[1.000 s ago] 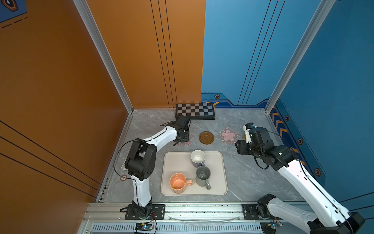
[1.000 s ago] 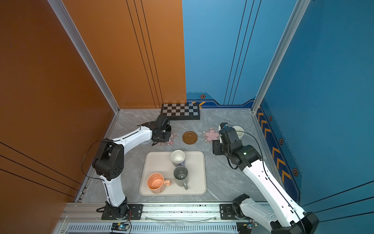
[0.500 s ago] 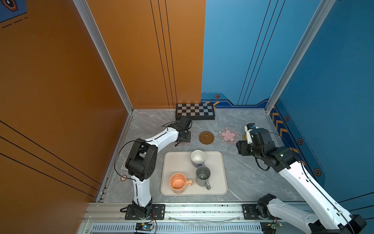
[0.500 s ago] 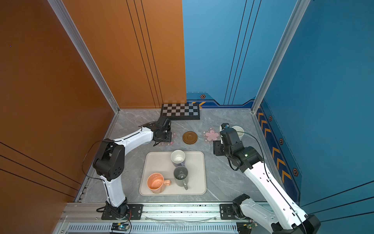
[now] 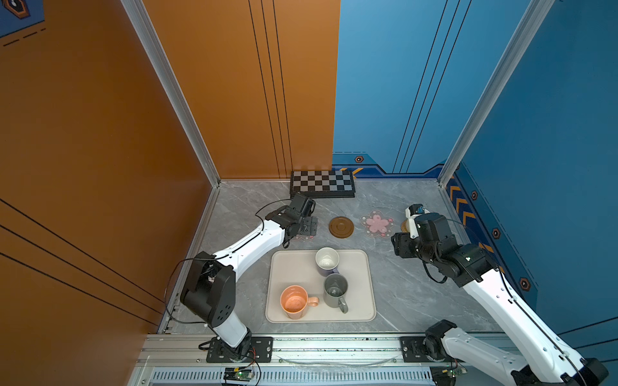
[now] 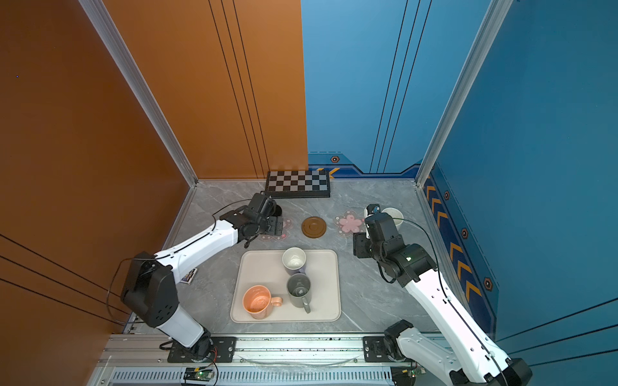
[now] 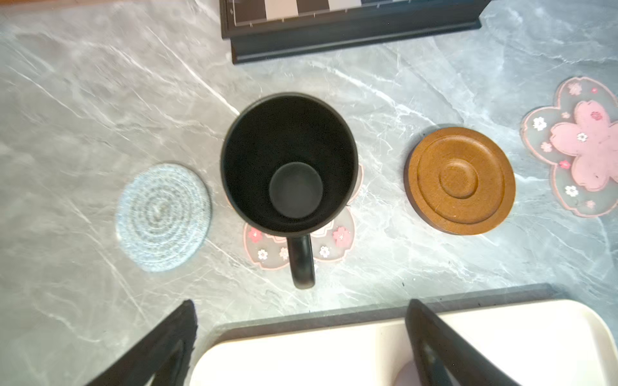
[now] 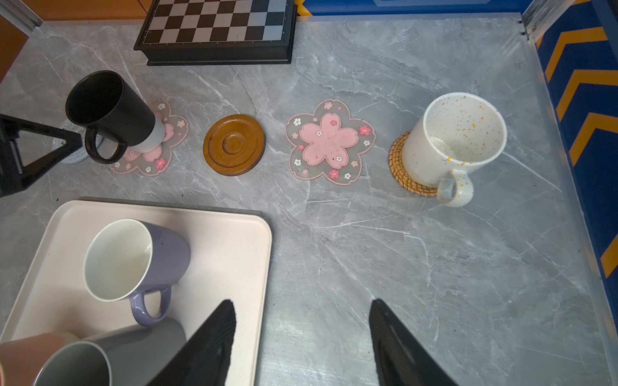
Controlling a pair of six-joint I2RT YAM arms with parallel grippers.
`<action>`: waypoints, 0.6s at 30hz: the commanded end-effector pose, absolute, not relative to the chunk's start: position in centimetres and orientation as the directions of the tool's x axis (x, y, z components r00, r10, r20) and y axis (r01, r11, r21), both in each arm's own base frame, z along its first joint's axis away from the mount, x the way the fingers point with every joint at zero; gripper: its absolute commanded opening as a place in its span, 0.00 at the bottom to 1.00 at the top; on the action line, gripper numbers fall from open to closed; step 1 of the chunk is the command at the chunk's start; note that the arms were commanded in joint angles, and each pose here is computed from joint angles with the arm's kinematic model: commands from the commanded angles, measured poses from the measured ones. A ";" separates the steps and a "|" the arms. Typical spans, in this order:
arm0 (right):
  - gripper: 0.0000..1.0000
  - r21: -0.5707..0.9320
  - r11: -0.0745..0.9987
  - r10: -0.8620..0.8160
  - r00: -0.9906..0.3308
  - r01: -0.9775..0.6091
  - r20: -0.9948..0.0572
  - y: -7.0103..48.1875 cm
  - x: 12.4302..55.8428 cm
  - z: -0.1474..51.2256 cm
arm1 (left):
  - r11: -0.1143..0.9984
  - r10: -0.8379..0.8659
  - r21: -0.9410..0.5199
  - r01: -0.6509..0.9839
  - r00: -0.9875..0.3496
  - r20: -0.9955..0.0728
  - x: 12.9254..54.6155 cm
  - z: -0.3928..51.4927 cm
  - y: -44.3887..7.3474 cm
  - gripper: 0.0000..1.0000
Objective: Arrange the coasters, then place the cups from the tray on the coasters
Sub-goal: 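Lower the black mug onto the pink flower coaster and open the left gripper, then raise the left gripper back while the right gripper moves toward the grey mug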
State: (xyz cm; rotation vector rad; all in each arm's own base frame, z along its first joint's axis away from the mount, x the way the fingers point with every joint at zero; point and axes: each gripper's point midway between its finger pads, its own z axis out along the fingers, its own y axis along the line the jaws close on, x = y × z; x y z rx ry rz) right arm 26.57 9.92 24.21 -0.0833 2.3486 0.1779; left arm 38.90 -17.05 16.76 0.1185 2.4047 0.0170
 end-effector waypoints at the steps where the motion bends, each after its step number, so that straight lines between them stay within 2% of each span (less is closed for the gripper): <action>1: 0.65 0.092 0.991 -0.002 -0.704 -0.095 -0.710 9.7 26.4 24.4 | 0.969 0.203 0.247 0.032 -0.673 -0.711 38.3 18.5 -14.6 0.98; 7: 0.65 0.078 0.991 -0.017 -0.672 -0.112 -0.740 10.3 26.5 26.6 | 0.966 0.225 0.256 0.027 -0.571 -0.790 36.7 22.6 -14.5 0.98; 14: 0.65 0.092 0.990 0.000 -0.654 -0.107 -0.757 10.8 26.2 27.4 | 0.935 0.222 0.301 -0.186 -0.355 -0.908 33.4 28.7 -10.5 0.98; 18: 0.65 0.089 0.990 -0.006 -0.653 -0.112 -0.757 11.4 26.1 27.4 | 0.970 0.194 0.228 -0.086 -0.293 -0.936 31.9 29.6 -10.9 0.98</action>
